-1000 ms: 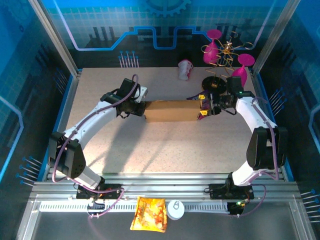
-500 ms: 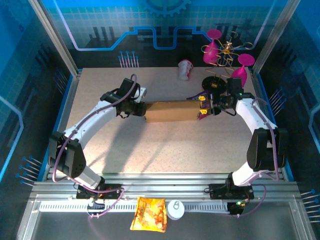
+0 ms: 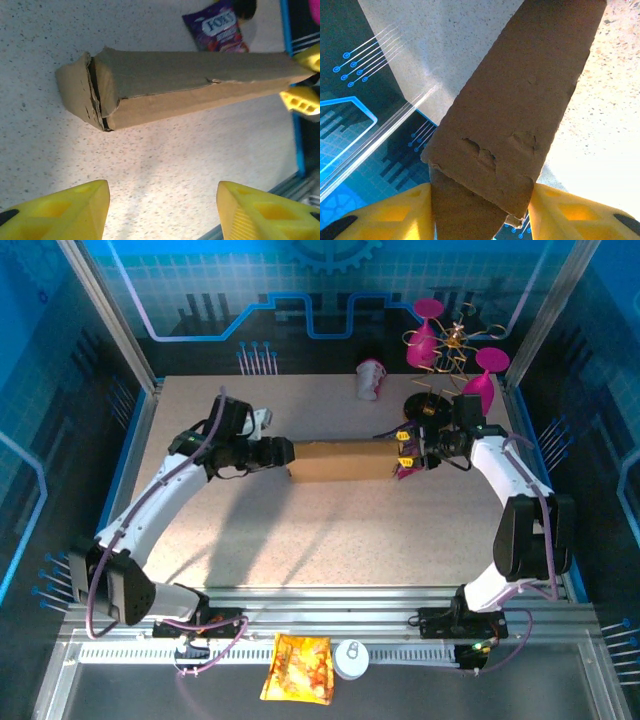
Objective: Fold the paper box
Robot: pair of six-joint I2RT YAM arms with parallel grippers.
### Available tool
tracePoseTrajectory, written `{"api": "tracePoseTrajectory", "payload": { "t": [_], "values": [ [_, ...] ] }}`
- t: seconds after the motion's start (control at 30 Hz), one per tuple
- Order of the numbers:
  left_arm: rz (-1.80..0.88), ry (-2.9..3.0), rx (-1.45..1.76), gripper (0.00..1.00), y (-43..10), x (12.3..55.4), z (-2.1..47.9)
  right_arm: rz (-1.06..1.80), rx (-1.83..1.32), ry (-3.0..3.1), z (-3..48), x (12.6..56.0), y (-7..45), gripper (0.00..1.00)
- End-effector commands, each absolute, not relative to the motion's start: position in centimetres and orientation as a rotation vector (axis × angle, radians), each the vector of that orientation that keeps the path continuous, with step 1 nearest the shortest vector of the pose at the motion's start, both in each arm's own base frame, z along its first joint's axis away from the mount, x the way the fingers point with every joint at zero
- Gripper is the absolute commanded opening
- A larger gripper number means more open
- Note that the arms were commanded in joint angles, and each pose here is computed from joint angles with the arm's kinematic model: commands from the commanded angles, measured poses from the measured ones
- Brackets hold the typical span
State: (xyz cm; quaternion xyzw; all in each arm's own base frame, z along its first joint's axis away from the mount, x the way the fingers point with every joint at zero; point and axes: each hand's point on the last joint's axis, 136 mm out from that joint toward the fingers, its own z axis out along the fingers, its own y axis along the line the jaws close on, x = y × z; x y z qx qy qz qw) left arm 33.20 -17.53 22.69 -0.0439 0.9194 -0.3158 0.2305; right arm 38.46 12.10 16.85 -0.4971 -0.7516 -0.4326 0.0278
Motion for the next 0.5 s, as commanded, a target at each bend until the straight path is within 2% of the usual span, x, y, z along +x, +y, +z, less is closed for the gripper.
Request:
{"api": "tracePoseTrajectory", "payload": {
  "t": [0.0,0.47],
  "values": [
    [-1.088,2.476,-0.385,0.59,-17.6,33.3,24.3,-1.256,-1.549,-2.31,15.6,38.3,12.7,0.48],
    [-1.234,2.382,-1.119,0.52,-16.9,36.3,21.6,-1.249,-1.553,-2.301,15.1,38.5,12.8,0.46]
  ]
}}
